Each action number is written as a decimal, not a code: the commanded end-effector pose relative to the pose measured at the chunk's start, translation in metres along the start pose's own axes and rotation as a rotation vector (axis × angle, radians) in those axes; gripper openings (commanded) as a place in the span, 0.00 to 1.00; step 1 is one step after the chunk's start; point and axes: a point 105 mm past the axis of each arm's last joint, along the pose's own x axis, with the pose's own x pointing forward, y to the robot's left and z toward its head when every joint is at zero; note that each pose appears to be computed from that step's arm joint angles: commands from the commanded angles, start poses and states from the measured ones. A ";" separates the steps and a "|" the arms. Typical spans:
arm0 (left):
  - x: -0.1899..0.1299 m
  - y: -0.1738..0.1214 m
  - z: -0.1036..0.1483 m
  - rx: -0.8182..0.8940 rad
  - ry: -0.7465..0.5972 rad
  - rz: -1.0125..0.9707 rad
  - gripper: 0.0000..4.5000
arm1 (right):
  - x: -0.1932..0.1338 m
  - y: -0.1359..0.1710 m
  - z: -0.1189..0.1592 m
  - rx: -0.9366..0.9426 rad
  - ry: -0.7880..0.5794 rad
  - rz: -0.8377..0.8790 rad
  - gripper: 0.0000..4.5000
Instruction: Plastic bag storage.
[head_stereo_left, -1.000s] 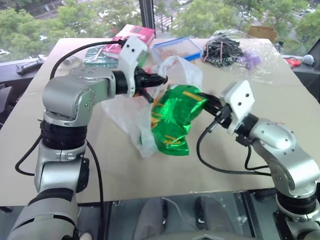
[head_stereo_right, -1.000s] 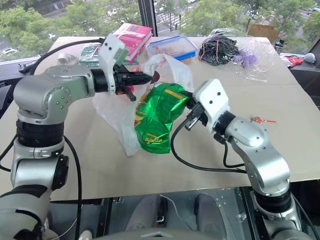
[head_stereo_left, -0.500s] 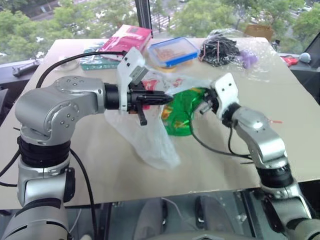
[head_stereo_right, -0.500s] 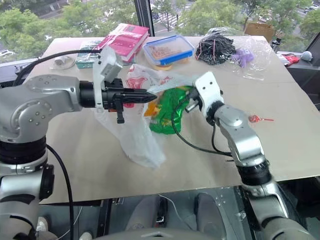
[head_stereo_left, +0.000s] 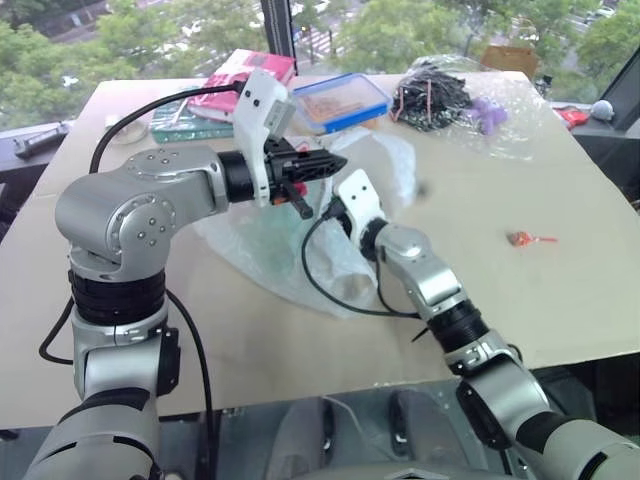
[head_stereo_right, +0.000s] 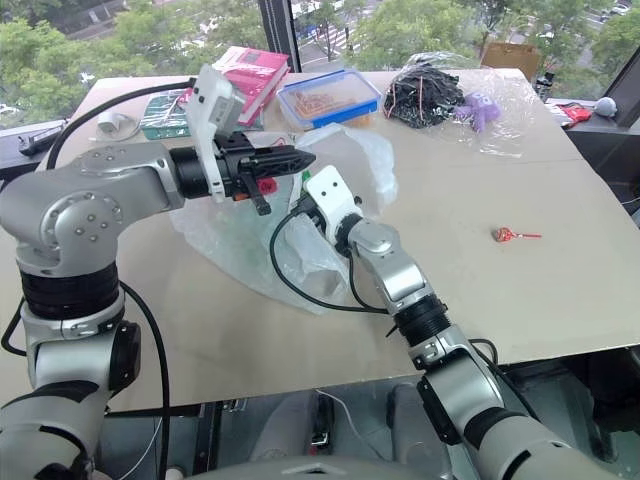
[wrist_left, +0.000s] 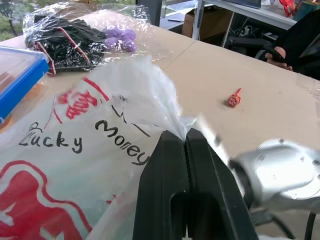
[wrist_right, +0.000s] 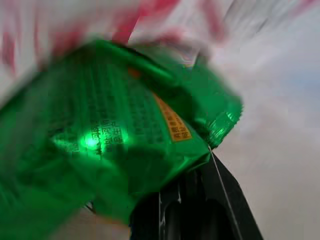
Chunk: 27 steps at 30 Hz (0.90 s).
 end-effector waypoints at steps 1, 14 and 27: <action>-0.009 -0.001 0.007 0.039 -0.026 0.022 0.00 | 0.004 -0.007 0.013 -0.050 -0.035 -0.010 0.01; -0.014 0.015 -0.021 0.043 0.028 0.075 0.00 | -0.062 -0.031 0.006 -0.331 0.059 0.077 0.81; 0.002 0.014 -0.015 0.034 -0.010 0.031 0.00 | -0.222 -0.114 0.043 -0.304 0.327 -0.146 0.81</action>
